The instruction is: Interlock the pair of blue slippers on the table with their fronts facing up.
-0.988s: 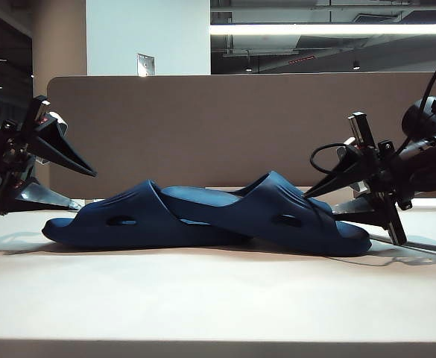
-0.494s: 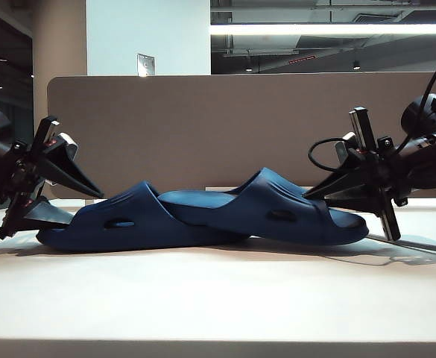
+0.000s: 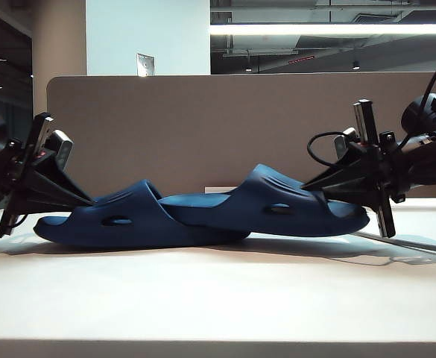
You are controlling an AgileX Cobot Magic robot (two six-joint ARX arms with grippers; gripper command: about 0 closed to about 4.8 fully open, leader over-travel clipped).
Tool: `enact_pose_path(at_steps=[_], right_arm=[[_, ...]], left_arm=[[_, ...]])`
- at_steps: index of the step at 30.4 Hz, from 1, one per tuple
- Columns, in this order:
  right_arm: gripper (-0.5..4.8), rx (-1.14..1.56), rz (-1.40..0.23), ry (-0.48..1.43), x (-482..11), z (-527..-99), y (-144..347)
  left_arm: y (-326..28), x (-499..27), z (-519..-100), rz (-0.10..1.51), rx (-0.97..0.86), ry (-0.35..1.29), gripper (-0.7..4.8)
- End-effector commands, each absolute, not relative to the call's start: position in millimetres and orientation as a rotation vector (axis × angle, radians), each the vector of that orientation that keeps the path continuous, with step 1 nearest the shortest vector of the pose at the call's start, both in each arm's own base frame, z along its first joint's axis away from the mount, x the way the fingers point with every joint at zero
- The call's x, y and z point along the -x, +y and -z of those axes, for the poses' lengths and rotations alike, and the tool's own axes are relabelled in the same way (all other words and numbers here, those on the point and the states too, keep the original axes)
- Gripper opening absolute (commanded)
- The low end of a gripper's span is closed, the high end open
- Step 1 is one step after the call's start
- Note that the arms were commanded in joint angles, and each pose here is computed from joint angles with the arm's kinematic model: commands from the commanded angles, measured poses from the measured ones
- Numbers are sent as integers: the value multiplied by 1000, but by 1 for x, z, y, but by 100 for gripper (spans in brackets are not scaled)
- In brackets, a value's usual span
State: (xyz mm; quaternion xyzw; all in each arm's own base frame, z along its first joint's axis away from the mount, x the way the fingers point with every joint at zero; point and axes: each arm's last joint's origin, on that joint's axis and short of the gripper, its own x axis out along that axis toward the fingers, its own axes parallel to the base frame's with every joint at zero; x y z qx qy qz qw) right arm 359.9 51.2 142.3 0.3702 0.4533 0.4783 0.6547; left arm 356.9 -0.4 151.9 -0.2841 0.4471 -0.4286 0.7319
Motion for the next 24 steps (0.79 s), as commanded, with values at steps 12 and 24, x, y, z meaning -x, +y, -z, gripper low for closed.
enact_pose_path(at_steps=[12, 24], right_arm=[[-2, -851, -1123, 1008, -358, -154, 46], [-2, -859, -1159, 1036, -352, -153, 46]], left_arm=[[-1, -364, -194, 881, 409, 1054, -6], [-31, -369, -220, 848, 164, 1141, -6]])
